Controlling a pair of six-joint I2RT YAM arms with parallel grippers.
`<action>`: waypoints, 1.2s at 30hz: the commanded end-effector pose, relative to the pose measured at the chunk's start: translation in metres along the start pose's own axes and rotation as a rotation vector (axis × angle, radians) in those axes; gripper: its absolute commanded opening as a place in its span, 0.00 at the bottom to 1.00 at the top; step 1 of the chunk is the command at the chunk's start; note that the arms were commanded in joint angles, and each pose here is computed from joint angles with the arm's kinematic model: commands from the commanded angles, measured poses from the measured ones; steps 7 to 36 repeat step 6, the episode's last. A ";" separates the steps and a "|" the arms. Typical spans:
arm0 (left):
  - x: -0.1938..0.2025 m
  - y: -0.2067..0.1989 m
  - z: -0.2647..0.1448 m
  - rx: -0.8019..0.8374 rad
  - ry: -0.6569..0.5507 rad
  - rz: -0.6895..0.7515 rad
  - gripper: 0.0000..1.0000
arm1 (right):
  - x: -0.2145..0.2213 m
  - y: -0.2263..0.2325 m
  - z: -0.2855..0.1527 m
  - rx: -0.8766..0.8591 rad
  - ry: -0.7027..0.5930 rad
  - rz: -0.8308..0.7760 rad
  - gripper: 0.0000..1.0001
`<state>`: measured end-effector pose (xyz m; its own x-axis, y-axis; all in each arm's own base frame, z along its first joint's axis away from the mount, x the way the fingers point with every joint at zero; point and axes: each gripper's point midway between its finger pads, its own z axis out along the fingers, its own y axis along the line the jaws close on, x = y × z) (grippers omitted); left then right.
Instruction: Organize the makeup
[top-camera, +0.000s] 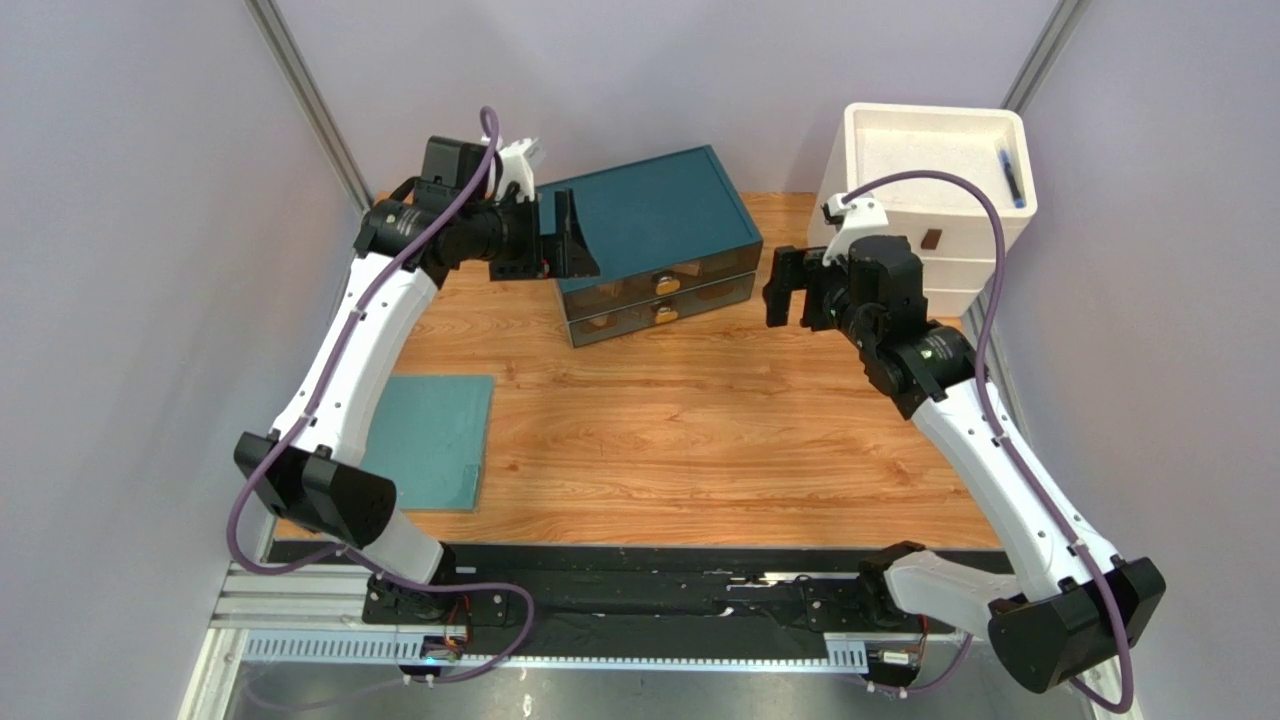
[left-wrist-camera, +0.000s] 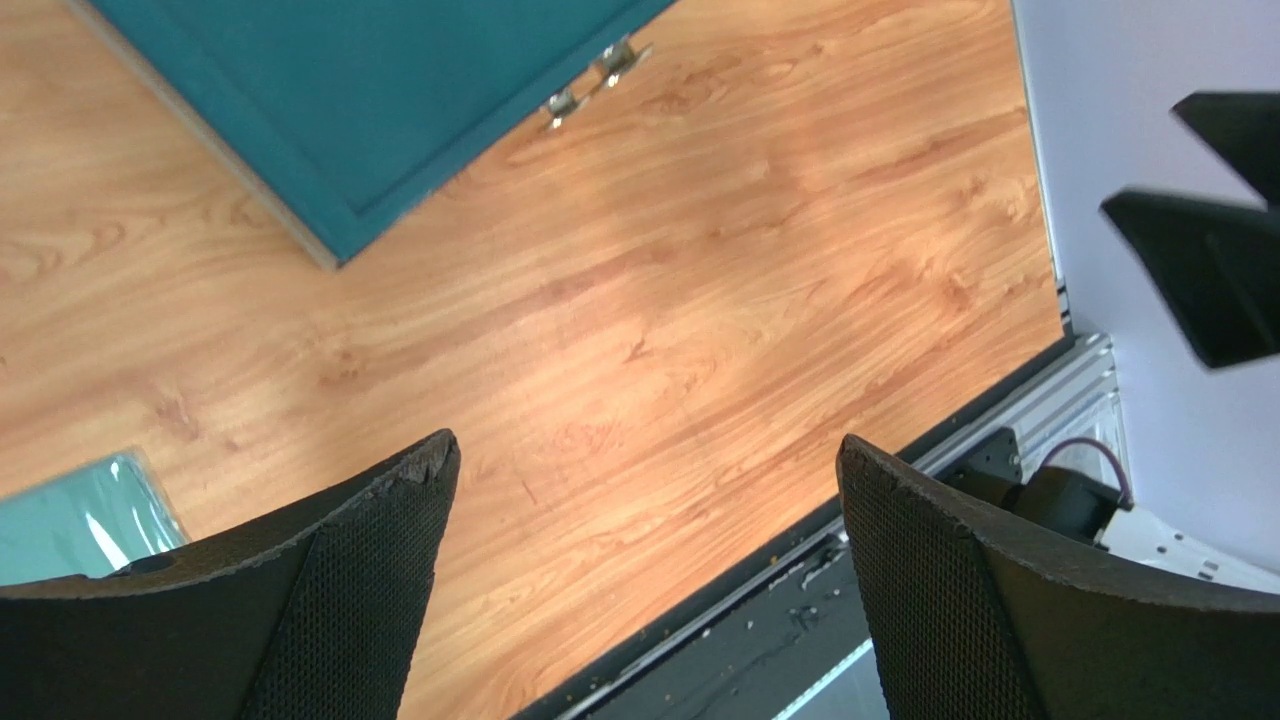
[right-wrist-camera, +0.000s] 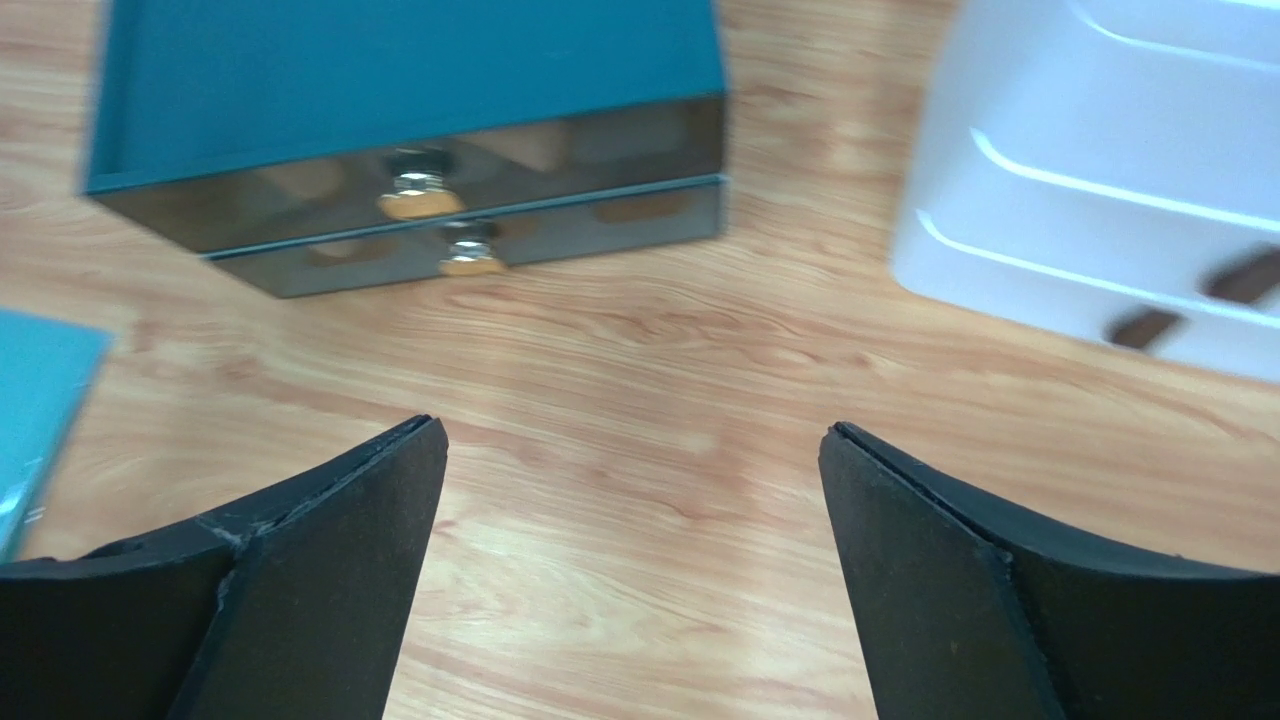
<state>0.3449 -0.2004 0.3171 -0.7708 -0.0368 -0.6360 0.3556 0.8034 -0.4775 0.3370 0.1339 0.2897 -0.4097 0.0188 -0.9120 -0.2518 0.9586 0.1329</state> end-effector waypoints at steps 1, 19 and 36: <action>0.004 -0.009 -0.022 0.018 -0.082 0.034 0.99 | 0.001 -0.041 -0.023 0.217 0.005 -0.020 1.00; 0.013 -0.015 -0.034 0.034 -0.086 0.029 0.99 | 0.016 -0.038 -0.039 0.193 -0.005 0.032 1.00; 0.013 -0.015 -0.034 0.034 -0.086 0.029 0.99 | 0.016 -0.038 -0.039 0.193 -0.005 0.032 1.00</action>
